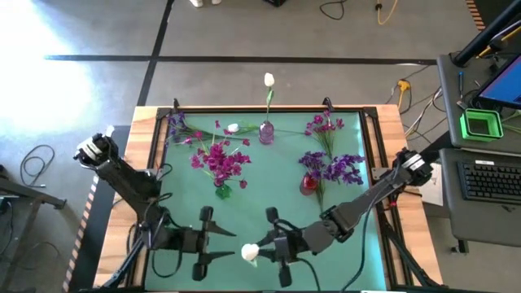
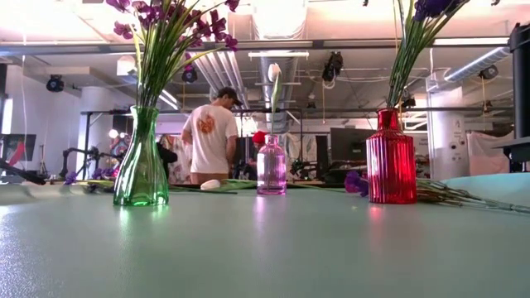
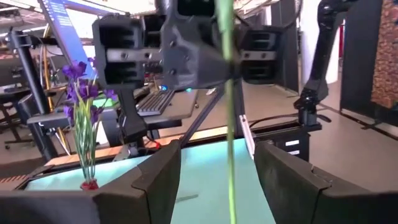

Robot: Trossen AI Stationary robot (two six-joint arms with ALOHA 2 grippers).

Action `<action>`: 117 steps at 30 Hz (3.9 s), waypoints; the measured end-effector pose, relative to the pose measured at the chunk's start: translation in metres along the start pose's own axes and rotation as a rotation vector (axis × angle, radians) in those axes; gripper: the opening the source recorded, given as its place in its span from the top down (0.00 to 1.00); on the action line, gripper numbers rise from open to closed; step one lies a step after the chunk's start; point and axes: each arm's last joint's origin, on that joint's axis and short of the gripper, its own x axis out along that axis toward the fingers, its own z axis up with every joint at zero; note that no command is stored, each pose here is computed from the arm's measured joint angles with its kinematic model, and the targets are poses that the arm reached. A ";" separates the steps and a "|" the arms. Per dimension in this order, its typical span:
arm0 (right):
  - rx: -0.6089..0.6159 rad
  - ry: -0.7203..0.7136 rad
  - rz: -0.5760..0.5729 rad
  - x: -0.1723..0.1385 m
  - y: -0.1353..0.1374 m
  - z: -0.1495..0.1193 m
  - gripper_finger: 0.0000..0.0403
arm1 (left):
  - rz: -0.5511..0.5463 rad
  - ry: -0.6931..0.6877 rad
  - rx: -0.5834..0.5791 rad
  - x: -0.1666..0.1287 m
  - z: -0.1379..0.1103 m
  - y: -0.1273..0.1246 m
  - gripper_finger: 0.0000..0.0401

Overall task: Sort flowers into vase by color
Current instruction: Put the bottom white tulip into the purple flower vase

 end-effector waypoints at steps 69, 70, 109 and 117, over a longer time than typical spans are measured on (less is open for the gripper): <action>-0.063 -0.051 -0.099 0.025 -0.024 0.025 0.67 | 0.117 0.073 -0.019 0.005 -0.010 0.008 1.00; -0.053 -0.056 -0.099 0.024 -0.024 0.028 0.70 | 0.117 0.073 -0.022 0.005 -0.010 0.008 1.00; 0.052 0.295 -0.508 -0.054 -0.223 0.128 0.97 | 0.176 0.117 -0.014 0.005 0.006 0.010 0.58; 0.187 0.400 -0.762 -0.083 -0.313 0.098 0.97 | 0.130 0.126 -0.043 -0.005 0.006 -0.001 0.58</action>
